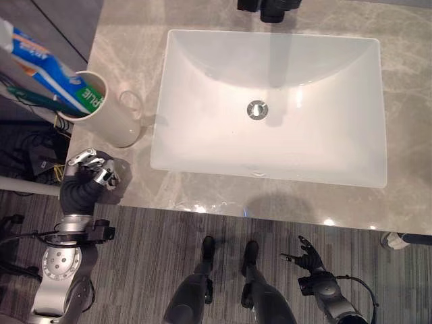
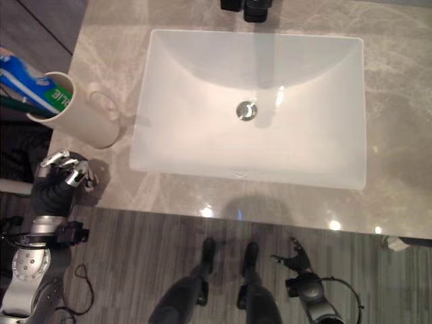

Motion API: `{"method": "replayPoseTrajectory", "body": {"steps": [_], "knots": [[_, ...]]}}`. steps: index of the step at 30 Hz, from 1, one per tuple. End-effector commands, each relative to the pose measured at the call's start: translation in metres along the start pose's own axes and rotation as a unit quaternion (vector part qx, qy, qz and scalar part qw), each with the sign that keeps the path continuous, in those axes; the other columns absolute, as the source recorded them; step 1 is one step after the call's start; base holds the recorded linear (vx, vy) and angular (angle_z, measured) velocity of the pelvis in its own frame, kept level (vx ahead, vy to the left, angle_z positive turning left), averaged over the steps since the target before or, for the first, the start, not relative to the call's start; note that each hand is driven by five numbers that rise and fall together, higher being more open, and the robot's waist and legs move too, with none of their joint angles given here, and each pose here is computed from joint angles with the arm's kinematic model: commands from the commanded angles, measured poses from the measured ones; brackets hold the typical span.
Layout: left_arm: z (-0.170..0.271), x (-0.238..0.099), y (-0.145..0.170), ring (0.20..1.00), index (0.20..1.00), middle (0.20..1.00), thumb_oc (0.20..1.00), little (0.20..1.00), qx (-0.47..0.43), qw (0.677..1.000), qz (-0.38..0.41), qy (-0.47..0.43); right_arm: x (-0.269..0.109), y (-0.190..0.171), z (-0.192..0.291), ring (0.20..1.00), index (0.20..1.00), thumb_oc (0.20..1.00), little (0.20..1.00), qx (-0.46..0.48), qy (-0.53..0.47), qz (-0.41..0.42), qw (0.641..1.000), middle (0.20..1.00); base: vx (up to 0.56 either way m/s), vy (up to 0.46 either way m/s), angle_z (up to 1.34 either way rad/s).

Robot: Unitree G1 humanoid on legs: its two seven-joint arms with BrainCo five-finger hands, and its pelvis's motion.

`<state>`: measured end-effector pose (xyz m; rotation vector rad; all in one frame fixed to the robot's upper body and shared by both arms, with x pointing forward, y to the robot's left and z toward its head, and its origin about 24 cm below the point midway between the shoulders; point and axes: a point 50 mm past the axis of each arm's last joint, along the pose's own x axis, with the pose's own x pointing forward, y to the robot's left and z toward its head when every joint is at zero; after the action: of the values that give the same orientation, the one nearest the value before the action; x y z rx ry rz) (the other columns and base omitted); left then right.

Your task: Put brush and paste in cup on sink, flatten towel.

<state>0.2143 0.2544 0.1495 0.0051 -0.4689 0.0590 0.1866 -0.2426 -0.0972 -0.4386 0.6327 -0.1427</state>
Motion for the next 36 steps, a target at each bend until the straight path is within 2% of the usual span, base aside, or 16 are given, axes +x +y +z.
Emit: {"method": "replayPoseTrajectory", "body": {"steps": [1, 24, 36], "knots": [[-0.015, -0.019, 0.015, 0.200, 0.200, 0.200, 0.200, 0.200, -0.015, 0.998, 0.023, 0.062, -0.018, 0.001, -0.029, 1.000, 1.000, 1.000, 1.000, -0.018, 0.034, 0.000, 0.999, 1.000, 0.10, -0.029, -0.23], [0.001, 0.020, 0.038, 0.200, 0.200, 0.200, 0.200, 0.200, 0.008, 0.996, 0.088, -0.001, -0.021, 0.000, -0.035, 1.000, 1.000, 1.000, 1.000, -0.030, 0.043, 0.010, 0.999, 1.000, 0.01, -0.004, -0.04], [0.011, 0.047, 0.032, 0.200, 0.200, 0.200, 0.200, 0.200, 0.007, 0.997, 0.076, -0.028, -0.021, 0.003, -0.036, 1.000, 1.000, 1.000, 1.000, -0.037, 0.047, 0.020, 0.998, 1.000, 0.00, 0.000, 0.00]]}}
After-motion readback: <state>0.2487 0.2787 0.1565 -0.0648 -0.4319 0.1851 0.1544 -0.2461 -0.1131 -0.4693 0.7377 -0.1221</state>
